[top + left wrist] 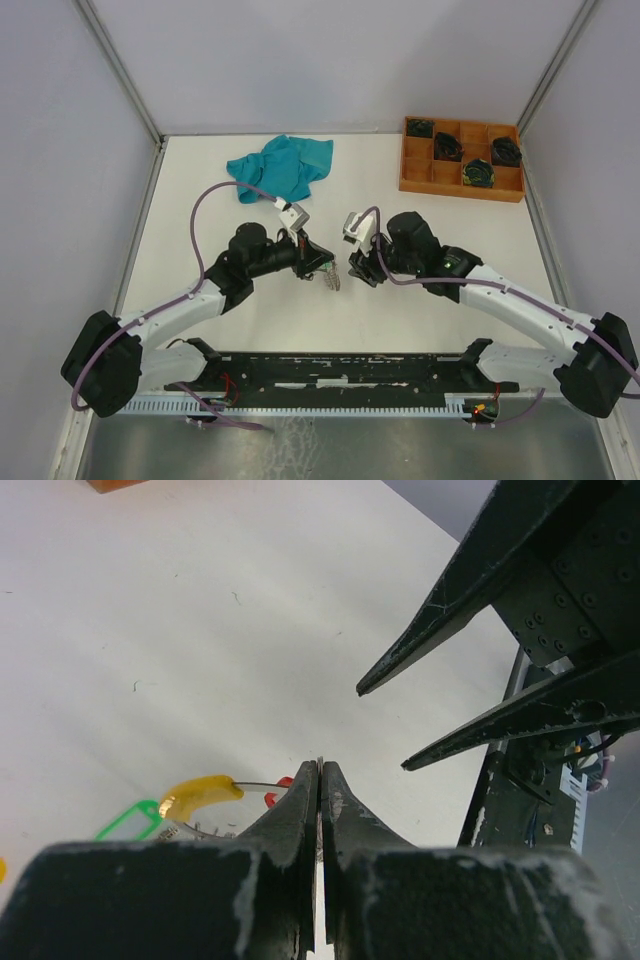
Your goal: Put the keys on the keyring
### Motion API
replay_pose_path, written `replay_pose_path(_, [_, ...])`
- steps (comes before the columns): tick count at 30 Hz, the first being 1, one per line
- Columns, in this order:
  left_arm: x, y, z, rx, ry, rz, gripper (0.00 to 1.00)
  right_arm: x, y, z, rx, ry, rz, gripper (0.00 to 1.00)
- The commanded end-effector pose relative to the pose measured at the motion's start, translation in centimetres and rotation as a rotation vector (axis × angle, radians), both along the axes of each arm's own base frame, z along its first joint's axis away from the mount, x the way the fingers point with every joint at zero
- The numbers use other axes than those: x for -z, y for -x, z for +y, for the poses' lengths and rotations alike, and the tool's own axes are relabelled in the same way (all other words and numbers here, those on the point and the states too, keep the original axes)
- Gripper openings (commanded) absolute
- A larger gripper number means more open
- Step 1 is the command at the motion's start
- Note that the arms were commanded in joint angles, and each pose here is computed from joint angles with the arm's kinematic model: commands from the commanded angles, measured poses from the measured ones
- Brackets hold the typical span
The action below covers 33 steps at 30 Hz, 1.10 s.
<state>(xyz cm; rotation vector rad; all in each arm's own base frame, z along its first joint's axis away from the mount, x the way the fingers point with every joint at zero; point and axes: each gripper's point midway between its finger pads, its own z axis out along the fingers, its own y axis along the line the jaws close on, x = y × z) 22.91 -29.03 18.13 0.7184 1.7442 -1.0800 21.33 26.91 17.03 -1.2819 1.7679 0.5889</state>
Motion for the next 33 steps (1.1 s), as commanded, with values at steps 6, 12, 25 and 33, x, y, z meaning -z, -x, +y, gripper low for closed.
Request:
replay_pose_path(6, [-2.3,-1.3,-0.5,-0.044,0.071,-0.019,0.03,-3.4,-0.8,1.6,0.297,-0.262,0.272,0.54])
replay_pose_path(12, [-2.3,-1.3,-0.6,-0.041,0.084,-0.013,0.03,-3.0,-1.3,2.0,0.404,-0.28,0.378,0.5])
replay_pose_path(25, [-2.2,-1.6,-1.0,-0.05,0.116,0.013,0.03,-1.3,-1.3,3.3,0.491,-0.316,0.542,0.35])
replay_pose_path(33, [-2.1,-1.6,-1.1,-0.051,0.126,0.025,0.03,-0.1,-1.7,4.1,0.502,-0.319,0.579,0.33])
